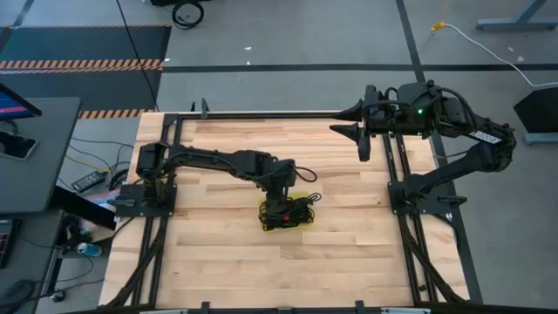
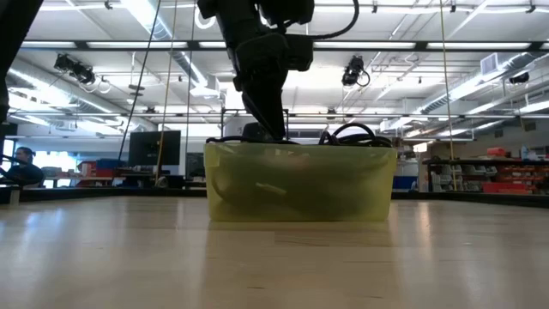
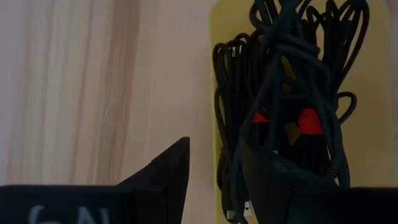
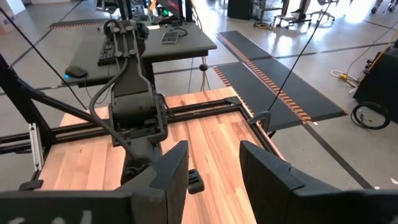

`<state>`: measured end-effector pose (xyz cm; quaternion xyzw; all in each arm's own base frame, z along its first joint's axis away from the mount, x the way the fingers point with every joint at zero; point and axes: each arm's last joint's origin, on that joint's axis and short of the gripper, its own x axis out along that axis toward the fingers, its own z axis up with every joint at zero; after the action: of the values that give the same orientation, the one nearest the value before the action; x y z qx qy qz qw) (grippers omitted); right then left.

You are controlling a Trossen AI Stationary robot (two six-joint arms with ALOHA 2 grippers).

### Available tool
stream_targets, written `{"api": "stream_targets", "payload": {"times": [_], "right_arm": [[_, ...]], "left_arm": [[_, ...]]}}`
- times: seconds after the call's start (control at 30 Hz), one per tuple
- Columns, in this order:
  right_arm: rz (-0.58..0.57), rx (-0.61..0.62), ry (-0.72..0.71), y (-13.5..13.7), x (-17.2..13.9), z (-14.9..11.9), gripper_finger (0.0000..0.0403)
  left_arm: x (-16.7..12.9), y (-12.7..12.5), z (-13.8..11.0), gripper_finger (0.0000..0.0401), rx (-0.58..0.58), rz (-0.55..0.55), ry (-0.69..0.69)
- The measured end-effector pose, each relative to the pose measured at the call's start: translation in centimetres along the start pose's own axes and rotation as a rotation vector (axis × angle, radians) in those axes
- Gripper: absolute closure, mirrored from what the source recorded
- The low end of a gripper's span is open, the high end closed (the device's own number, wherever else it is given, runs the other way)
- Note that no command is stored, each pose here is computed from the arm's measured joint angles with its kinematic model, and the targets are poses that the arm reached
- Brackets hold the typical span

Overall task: Pick and place USB-C Cables
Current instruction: Adjust the yellow bin

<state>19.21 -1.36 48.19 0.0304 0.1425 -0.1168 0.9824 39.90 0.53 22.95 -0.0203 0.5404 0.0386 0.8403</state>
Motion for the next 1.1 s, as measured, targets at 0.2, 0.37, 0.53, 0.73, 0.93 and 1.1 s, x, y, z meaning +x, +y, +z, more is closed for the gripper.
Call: {"api": "stream_targets", "payload": {"times": [0.2,0.37,0.53,0.73,0.93,1.1], "right_arm": [[0.0,-0.001,0.003,0.0,0.0,0.0,0.0253],[0.0,-0.001,0.005,0.0,0.0,0.0,0.0253],[0.0,-0.001,0.005,0.0,0.0,0.0,0.0253],[0.0,-0.001,0.005,0.0,0.0,0.0,0.0253],[0.0,-0.001,0.005,0.0,0.0,0.0,0.0253],[0.0,-0.001,0.005,0.0,0.0,-0.1,0.0253]], "left_arm": [[1.6,-0.1,-1.3,0.0252,0.003,0.004,0.026],[2.5,0.1,-2.4,0.0252,-0.008,0.048,0.063],[2.6,0.2,-2.3,0.0252,-0.015,0.05,0.053],[2.6,0.5,-2.2,0.0262,-0.032,0.053,0.049],[2.6,1.0,-2.2,0.0295,-0.043,0.055,0.051],[2.6,1.0,-2.1,0.0316,-0.044,0.056,0.036]]}}
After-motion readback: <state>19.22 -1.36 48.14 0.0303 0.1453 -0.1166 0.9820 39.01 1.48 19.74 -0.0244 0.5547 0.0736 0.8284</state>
